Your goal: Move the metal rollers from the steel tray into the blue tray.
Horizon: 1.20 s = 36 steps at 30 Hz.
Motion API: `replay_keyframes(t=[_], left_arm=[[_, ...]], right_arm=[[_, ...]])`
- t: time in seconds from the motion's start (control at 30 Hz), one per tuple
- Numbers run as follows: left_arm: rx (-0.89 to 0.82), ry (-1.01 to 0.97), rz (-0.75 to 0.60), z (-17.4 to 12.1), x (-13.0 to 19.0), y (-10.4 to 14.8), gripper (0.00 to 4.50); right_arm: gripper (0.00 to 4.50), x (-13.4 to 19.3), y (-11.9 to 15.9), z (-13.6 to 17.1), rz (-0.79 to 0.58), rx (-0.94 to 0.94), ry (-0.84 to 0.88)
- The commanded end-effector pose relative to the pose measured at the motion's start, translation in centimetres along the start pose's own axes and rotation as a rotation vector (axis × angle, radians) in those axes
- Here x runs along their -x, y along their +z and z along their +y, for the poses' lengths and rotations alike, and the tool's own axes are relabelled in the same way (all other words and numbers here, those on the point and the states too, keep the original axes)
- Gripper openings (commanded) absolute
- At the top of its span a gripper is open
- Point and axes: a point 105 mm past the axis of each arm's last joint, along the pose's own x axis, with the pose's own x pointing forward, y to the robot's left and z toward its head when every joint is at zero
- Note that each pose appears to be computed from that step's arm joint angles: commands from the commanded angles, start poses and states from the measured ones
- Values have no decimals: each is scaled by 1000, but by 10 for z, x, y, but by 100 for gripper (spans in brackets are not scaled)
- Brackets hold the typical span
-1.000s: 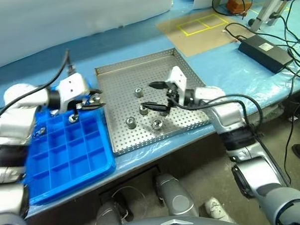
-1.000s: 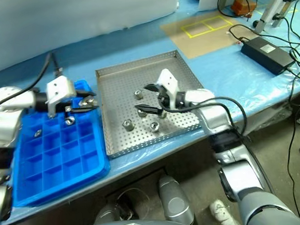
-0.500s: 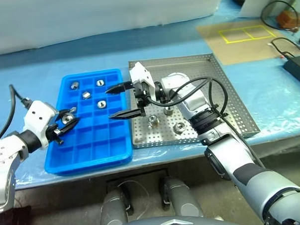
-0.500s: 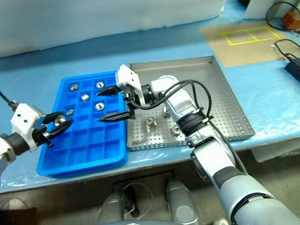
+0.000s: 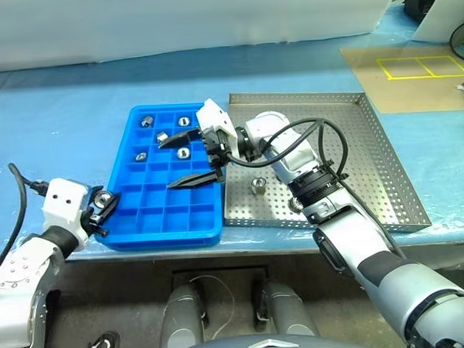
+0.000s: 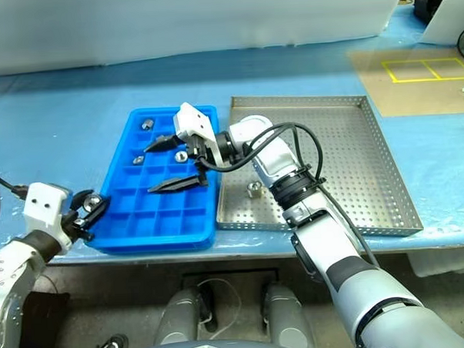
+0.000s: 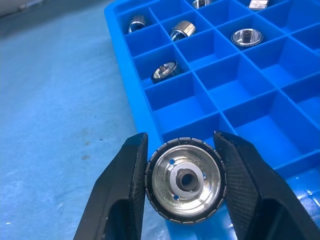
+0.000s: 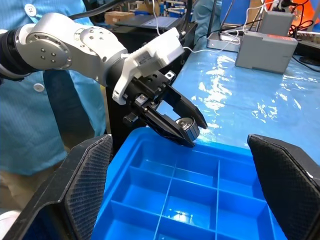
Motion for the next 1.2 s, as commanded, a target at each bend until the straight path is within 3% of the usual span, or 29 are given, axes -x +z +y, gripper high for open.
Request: replay_keyframes(t=[0.03,0.27,0.53,0.67,0.9,1.07,1.2], left_arm=[[-8,6,-19,0,-2,5,176],[34,48,-44,1,-17,5,176],[25,10,-61,-3,-22,16,437],[-19,-48,-123,-9,-30,42,437],[-185,-340,-275,-32,-48,110,437],[-268,-595,-214,-61,-78,105,437],[-259,-808,-180,-88,-84,99,437]], right_arm=[[450,3,12,-3,-6,59,-7],[450,6,6,-2,11,65,-31],[450,9,5,-7,4,54,-76],[450,16,8,-11,-2,40,-107],[450,53,-2,-20,50,-1,-254],[450,102,-7,-25,90,-34,-459],[450,136,-18,-9,163,-69,-541]])
